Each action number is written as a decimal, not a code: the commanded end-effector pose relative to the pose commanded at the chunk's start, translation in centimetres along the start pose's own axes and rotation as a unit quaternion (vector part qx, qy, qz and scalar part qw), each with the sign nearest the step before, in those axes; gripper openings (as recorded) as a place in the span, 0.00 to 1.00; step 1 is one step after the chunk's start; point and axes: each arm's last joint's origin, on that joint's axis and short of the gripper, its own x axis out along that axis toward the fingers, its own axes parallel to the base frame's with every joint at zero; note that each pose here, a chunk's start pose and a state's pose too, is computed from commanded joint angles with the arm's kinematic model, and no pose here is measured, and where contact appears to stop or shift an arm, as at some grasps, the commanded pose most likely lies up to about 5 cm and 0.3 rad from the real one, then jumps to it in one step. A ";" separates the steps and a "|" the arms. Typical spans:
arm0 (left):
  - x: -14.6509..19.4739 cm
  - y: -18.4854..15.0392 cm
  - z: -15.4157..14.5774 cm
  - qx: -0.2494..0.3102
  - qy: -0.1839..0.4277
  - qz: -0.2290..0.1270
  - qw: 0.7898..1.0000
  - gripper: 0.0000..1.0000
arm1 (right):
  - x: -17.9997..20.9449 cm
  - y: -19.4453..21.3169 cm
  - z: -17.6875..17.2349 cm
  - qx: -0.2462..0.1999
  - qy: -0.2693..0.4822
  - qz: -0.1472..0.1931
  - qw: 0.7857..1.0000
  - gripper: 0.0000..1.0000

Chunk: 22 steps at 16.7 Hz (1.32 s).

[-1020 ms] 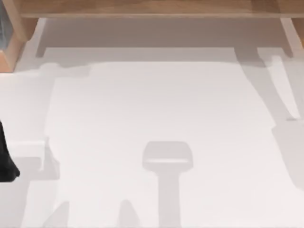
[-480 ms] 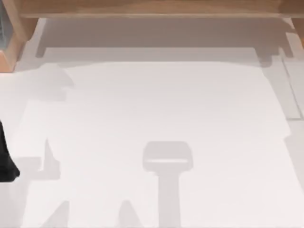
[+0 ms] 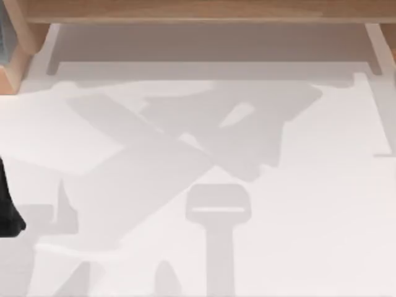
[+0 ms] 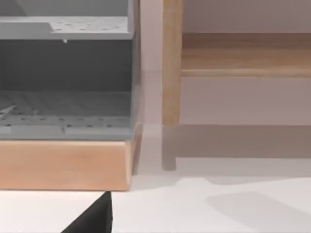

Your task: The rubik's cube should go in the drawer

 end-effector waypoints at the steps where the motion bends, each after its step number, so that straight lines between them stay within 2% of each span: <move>1: 0.0 0.0 0.0 0.000 0.000 0.000 1.000 1.00 | 1.8 -0.4 -1.2 -0.020 0.052 0.003 0.998 0.00; 4: 0.0 0.0 0.0 0.000 0.000 0.000 1.000 1.00 | 8.2 0.3 -6.3 -0.076 0.220 0.056 0.971 0.00; 7: 0.0 0.0 0.0 0.000 0.000 0.000 1.000 1.00 | 14.1 2.7 -12.4 -0.112 0.366 0.138 0.914 0.00; 10: 0.0 0.0 0.0 0.000 0.000 0.000 1.000 1.00 | 18.2 5.3 -18.0 -0.124 0.463 0.211 0.852 0.00; 12: 0.0 0.0 0.0 0.000 0.000 0.000 1.000 1.00 | 19.9 6.4 -20.6 -0.122 0.496 0.241 0.826 0.00; 14: 0.0 0.0 0.0 0.000 0.000 0.000 1.000 1.00 | 20.7 6.8 -21.8 -0.119 0.507 0.255 0.815 0.00; 19: 0.0 0.0 0.0 0.000 0.000 0.000 1.000 1.00 | 20.9 6.9 -22.0 -0.119 0.508 0.257 0.813 0.00; 22: 0.0 0.0 0.0 0.000 0.000 0.000 1.000 1.00 | 20.9 6.9 -22.0 -0.119 0.508 0.257 0.813 0.23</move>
